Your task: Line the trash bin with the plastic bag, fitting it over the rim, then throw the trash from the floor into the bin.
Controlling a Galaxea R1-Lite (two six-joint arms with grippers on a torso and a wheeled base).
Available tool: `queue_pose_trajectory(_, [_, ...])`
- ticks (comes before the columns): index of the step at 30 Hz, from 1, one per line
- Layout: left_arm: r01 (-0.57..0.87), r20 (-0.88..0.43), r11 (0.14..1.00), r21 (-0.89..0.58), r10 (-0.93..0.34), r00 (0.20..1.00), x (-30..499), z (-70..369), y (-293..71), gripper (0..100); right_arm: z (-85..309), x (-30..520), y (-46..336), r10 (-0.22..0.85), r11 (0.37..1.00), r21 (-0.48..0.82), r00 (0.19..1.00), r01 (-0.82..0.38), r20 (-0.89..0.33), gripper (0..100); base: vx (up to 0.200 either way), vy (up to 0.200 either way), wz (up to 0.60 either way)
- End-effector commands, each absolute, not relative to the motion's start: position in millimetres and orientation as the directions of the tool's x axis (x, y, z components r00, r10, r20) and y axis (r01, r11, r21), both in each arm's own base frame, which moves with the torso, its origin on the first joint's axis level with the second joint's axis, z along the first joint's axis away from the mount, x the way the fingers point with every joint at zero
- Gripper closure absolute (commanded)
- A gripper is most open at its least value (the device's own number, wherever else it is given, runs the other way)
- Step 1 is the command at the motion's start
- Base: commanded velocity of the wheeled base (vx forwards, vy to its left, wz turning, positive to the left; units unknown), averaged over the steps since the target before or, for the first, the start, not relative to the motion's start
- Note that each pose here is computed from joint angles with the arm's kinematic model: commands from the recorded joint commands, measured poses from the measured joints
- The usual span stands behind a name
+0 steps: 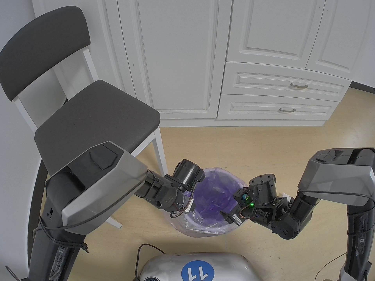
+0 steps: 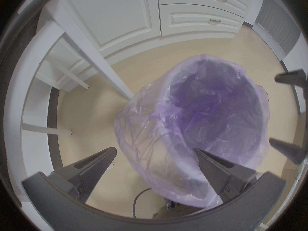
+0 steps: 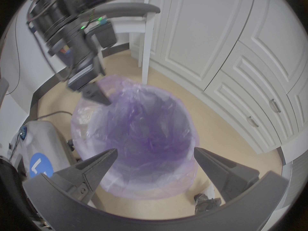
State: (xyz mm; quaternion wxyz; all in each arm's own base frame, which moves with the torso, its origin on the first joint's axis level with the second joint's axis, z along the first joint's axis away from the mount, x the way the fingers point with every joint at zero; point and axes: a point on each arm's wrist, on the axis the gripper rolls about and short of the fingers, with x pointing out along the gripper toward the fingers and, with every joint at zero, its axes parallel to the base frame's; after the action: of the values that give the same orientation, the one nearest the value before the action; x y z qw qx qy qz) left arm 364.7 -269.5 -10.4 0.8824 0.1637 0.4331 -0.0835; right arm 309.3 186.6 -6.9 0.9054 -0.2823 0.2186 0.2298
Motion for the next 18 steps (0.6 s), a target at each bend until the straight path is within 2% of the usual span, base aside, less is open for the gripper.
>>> queue_pose_trajectory(1, [0.267, -0.794, 0.945, 0.19, -0.012, 0.608, 345.0, 8.4, -255.6, 0, -31.9, 313.9, 198.1, 0.286, 0.737, -0.425, 0.813, -0.525, -0.507, 0, 0.0, 0.0, 0.0])
queue_pose_trajectory(12, [0.275, -0.822, 0.948, 0.158, -0.028, 0.569, 327.7, -21.2, -243.3, 0, -54.5, 310.4, 215.0, 0.292, 0.734, -0.426, 0.812, -0.529, -0.506, 0, 0.0, 0.0, 0.0])
queue_pose_trajectory(18, [0.263, -0.83, 0.952, 0.16, -0.014, 0.558, 333.7, -40.1, -241.5, 0, -47.3, 297.1, 207.7, 0.292, 0.717, -0.431, 0.797, -0.548, -0.528, 0, 0.0, 0.0, 0.0])
